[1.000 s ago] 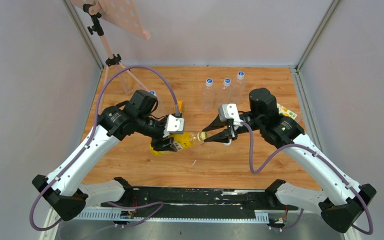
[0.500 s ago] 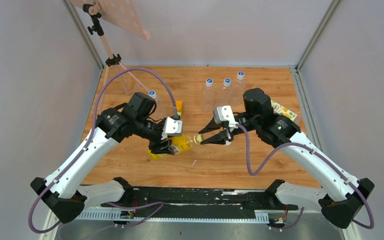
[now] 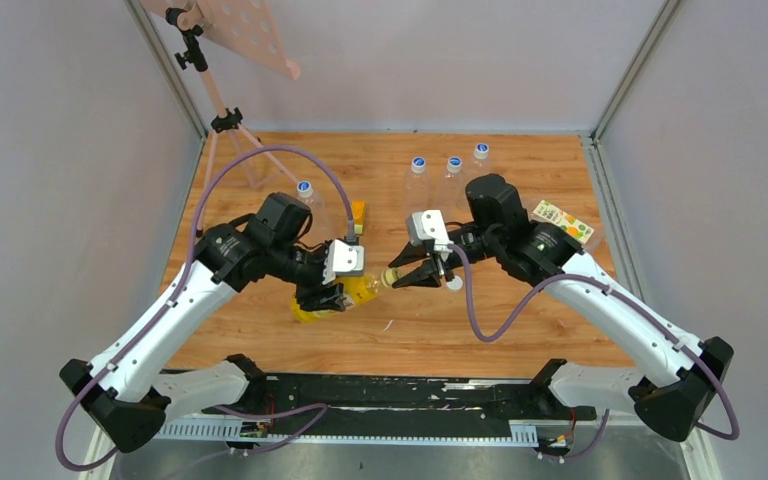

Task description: Screw on the bottle caps

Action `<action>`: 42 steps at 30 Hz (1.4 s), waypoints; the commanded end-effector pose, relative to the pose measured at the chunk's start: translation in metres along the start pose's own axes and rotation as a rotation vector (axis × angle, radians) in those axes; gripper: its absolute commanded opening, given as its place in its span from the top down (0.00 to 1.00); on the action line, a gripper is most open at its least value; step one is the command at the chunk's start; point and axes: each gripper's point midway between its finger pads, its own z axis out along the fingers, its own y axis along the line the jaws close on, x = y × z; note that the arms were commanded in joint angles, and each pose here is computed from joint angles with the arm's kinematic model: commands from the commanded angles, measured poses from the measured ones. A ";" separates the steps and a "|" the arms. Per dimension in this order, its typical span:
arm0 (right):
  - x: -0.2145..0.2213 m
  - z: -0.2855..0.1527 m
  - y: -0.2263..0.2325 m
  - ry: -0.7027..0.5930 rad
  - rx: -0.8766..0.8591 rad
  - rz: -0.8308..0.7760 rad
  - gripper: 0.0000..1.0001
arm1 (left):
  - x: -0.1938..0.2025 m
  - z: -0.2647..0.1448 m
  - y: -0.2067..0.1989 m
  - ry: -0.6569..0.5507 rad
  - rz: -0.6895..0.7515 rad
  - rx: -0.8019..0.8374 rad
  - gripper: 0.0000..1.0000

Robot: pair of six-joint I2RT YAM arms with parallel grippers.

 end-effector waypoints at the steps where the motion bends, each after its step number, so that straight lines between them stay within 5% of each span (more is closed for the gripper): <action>1: 0.011 0.012 0.001 0.009 -0.052 0.070 1.00 | -0.088 -0.022 0.016 -0.370 0.296 -0.137 0.87; 10: 0.008 0.009 -0.006 -0.034 -0.079 0.262 1.00 | -0.096 -0.026 0.021 -0.495 0.324 -0.248 0.88; 28: 0.027 0.010 -0.026 0.093 0.067 0.564 1.00 | -0.111 -0.026 0.062 -0.484 0.188 -0.454 0.91; 42: 0.041 0.008 -0.019 0.177 0.035 0.607 1.00 | -0.108 -0.036 0.061 -0.417 0.180 -0.467 0.92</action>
